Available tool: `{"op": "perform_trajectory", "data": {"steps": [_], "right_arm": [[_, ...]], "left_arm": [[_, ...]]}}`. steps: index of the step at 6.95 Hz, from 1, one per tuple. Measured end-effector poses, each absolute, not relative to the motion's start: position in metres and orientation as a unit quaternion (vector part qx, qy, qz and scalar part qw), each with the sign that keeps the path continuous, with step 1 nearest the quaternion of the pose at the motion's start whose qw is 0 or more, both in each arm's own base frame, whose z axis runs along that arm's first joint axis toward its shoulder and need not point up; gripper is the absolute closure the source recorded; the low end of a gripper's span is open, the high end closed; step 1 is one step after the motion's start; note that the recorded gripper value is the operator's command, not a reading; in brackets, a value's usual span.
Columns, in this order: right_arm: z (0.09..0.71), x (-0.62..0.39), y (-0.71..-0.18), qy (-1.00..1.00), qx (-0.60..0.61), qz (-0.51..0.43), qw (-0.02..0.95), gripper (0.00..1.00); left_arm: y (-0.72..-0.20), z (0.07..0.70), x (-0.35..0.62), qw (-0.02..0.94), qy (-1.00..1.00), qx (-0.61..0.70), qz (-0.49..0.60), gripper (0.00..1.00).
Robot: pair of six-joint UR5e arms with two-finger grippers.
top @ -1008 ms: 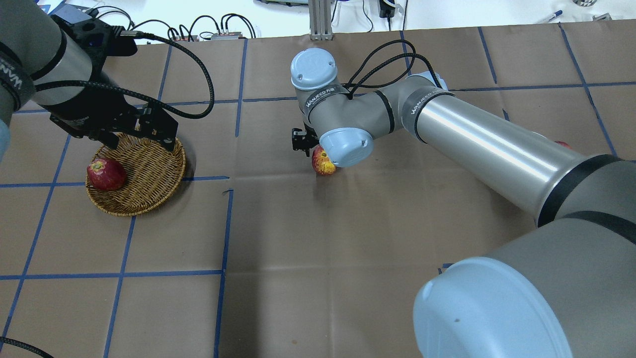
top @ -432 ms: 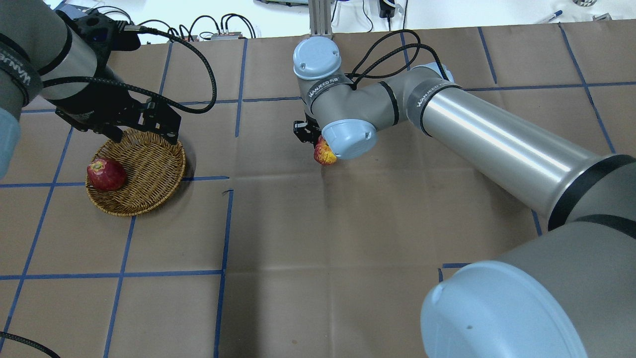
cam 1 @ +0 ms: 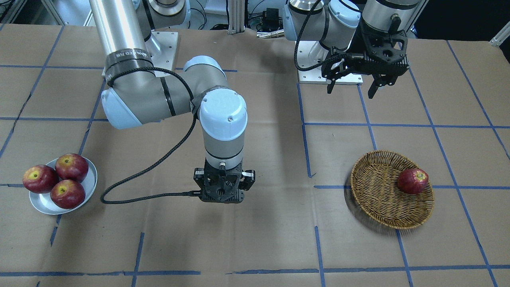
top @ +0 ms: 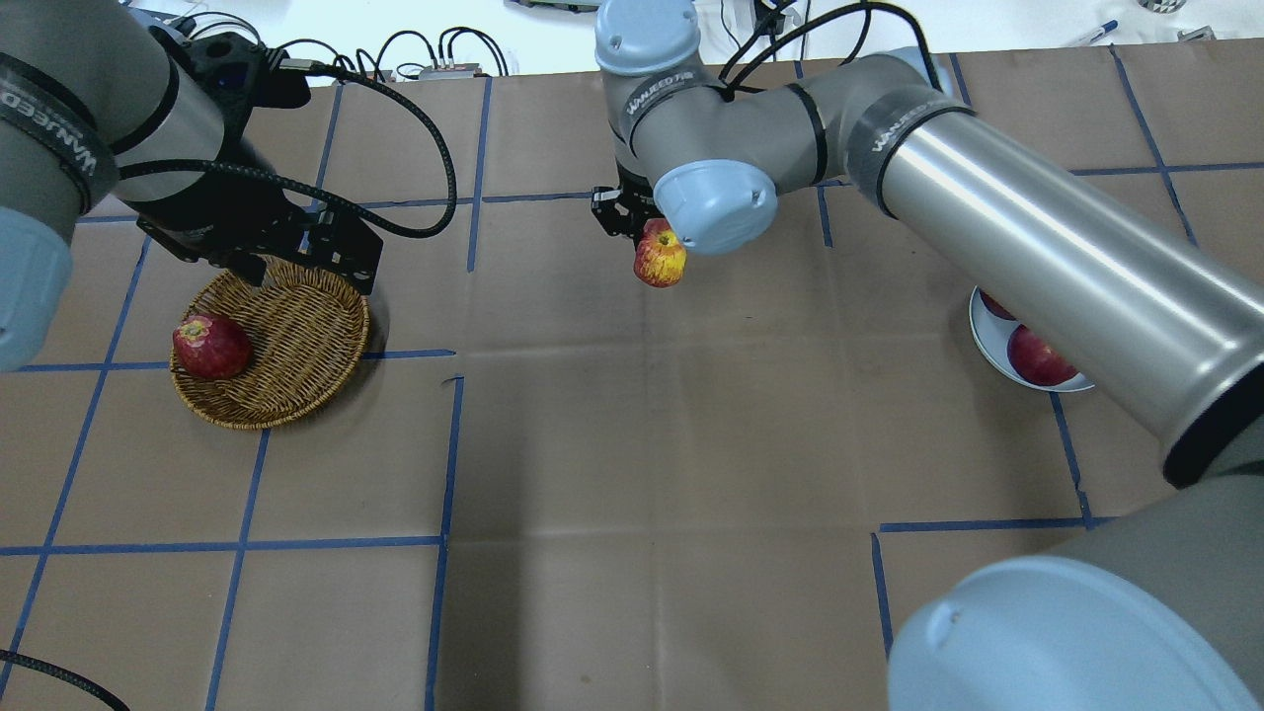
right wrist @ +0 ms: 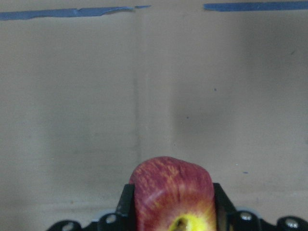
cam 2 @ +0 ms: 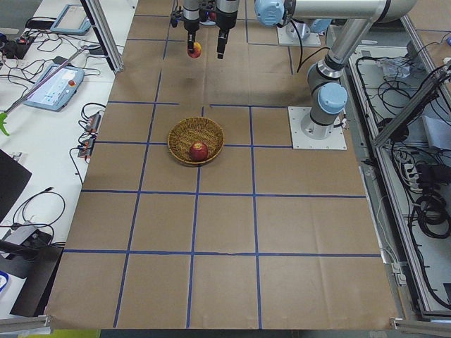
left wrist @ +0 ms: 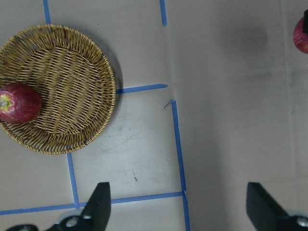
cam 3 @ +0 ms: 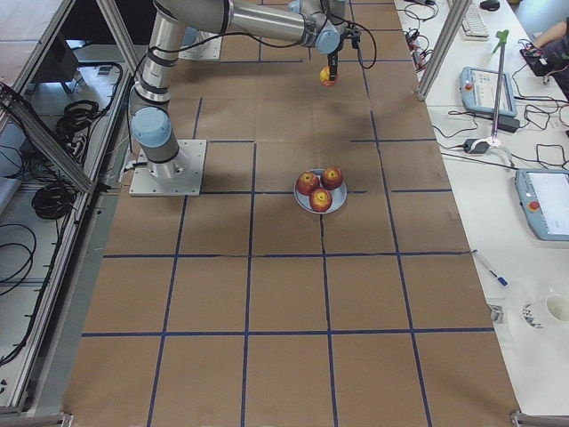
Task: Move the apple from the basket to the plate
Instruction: 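Lift the apple with the right gripper and carry it to the white plate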
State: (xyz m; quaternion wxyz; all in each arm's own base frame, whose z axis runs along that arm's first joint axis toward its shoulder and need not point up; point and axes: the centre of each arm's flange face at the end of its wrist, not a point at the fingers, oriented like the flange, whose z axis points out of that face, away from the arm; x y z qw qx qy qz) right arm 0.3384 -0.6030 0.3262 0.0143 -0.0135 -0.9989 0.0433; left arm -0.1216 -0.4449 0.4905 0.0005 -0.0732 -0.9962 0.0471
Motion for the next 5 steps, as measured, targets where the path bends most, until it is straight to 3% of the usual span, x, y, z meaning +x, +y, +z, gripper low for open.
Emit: {"op": "perform_trajectory", "data": {"steps": [2,5], "right_arm": [[0.391,0.232,-0.610,-0.999,0.023,0.022,0.025,0.65],[0.406,0.029,-0.594,-0.992,0.122,-0.002,0.026,0.65]], "left_arm": [[-0.440,0.490,-0.134,-0.001,-0.995,-0.087,0.045,0.01],[-0.439,0.485,-0.136,0.000,-0.995,-0.090,0.040,0.01]]}}
